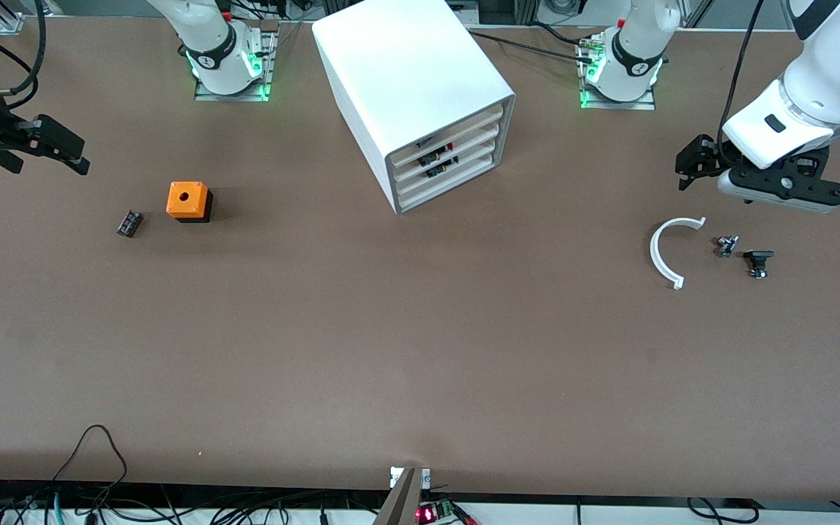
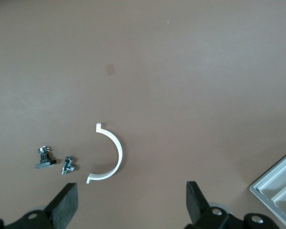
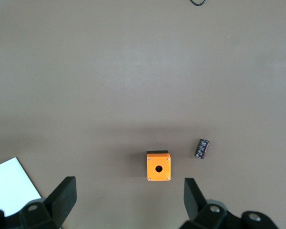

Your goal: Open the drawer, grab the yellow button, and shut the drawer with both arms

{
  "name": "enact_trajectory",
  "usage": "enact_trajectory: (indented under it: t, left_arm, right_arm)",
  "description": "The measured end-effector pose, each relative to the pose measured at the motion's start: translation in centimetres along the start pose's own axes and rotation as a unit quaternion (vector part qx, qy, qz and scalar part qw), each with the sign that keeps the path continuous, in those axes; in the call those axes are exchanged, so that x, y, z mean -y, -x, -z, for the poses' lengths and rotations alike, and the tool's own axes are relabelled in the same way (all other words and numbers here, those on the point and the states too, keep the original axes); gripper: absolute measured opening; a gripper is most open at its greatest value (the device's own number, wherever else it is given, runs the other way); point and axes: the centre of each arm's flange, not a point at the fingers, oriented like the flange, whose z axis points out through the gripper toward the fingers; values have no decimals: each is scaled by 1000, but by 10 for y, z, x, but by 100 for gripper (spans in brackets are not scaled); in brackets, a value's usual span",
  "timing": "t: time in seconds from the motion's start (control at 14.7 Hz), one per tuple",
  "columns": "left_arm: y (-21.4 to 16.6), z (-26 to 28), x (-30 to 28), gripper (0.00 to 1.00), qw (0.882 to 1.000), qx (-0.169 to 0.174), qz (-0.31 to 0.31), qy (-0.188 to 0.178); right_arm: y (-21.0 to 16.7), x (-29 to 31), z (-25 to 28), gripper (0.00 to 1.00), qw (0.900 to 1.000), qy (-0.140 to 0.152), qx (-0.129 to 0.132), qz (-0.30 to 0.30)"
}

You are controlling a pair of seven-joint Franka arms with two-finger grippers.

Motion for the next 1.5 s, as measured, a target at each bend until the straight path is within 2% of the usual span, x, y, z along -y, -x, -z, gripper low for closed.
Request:
enact_trajectory:
  t: [0.27,0.54,0.75,0.95,1.5]
  left_arm:
    - [0,5,5,100,1000,-5,4,0]
    - [0,6,11,100,1000,-6,10,-1]
    - [2,8,12,100,1000,-2,11,0]
    - [5,9,13,100,1000,11,12,1]
    - [5,9,14,100,1000,13,13,1]
  right_arm:
    - [1,0,0,100,1000,0,4,12]
    - [0,0,13,100,1000,-4,-11,18]
    - [-3,1,9,100,1000,-5,-8,18]
    - [-14,1,-13,100,1000,-7,11,20]
    - [-47,2,-91,100,997,-11,75,23]
